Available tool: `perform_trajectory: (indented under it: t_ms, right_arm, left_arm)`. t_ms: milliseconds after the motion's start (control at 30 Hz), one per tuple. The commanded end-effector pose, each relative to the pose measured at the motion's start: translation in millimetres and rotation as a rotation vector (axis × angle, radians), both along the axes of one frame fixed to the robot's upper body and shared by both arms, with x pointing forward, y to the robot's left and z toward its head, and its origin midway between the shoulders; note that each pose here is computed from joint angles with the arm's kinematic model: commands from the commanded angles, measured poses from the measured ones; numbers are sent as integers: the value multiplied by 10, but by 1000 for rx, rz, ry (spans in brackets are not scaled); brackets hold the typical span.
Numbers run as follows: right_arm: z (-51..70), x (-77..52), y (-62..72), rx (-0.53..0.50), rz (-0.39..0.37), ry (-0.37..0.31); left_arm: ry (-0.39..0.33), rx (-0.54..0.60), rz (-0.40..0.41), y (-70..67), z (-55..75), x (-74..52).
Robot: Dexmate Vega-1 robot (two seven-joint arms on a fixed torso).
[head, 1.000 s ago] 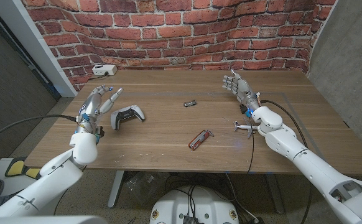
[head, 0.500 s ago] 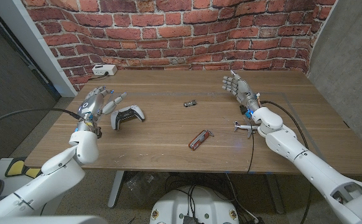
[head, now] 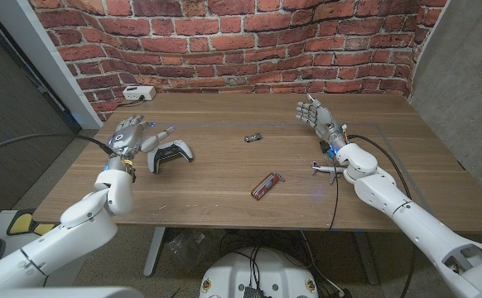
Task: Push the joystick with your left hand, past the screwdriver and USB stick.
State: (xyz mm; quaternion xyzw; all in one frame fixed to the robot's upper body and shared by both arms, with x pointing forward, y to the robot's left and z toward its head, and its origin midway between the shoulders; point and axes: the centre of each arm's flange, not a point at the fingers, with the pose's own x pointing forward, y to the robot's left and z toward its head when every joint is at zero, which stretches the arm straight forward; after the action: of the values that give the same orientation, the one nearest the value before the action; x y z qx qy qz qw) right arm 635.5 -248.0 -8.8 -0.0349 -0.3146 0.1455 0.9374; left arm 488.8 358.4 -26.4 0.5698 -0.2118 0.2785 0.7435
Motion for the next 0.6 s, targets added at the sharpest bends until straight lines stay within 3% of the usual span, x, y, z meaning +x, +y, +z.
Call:
perform_trajectory:
  t_ms: [33, 600]
  right_arm:
    - [-24, -29, -15, 3, 2, 1]
    - [-61, -30, -19, 4, 8, 9]
  left_arm:
    - [57, 60, 37, -58, 85, -8]
    - [149, 116, 113, -89, 158, 23]
